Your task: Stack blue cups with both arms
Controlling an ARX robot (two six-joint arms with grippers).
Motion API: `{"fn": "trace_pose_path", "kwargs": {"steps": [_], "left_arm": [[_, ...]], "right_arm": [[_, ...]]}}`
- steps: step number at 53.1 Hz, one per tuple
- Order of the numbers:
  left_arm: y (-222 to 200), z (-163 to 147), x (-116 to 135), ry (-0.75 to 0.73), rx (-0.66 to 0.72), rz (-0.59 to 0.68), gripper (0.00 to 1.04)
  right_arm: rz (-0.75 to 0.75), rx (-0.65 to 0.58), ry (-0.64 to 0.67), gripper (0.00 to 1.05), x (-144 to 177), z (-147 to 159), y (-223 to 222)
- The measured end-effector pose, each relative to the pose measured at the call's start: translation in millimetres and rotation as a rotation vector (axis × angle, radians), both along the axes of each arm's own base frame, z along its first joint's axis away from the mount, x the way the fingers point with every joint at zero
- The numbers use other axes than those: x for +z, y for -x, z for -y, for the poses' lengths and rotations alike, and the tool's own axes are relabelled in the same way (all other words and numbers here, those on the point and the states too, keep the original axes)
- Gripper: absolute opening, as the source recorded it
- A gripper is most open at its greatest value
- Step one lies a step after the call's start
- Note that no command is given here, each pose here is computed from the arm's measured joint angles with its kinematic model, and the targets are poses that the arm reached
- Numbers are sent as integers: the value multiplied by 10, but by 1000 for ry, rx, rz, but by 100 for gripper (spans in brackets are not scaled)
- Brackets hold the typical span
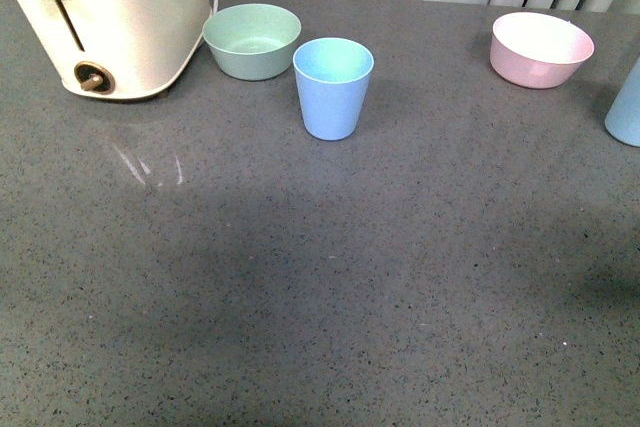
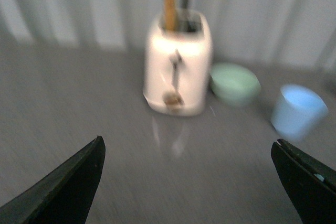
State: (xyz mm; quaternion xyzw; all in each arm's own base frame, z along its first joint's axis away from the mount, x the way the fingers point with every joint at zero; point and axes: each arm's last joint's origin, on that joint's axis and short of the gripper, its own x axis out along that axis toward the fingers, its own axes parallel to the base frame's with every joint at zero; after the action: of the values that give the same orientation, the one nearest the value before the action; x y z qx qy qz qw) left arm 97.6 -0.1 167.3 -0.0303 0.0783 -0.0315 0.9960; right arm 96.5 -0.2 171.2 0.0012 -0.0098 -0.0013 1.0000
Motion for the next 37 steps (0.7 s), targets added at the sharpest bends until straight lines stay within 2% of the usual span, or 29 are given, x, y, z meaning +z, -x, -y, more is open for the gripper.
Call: {"fn": "trace_pose_path", "kwargs": {"steps": [1,4,7,11,20,27,37], "left_arm": [[-5,9,15,65,-55,-154,96],[-47,23,28,170,-94,-436,96],[-138,30,13,203,-86,-565,96],[-279,58,44,216,-98,-598,96],[-732,214,236,212,-165,-573,96],[-1394,544,322,257,-243,-673,96],[-2043,942,375,258,-249,-712,96]], "right_arm": [[0,0,0,96,0,0,0],[0,2,0,96,0,-1,0],[0,2,0,96,0,0,0],[0,0,0,96,0,0,0],[0,1,0,96,0,0,0],[0,1,0,96,0,0,0],[0,1,0,96,0,0,0]]}}
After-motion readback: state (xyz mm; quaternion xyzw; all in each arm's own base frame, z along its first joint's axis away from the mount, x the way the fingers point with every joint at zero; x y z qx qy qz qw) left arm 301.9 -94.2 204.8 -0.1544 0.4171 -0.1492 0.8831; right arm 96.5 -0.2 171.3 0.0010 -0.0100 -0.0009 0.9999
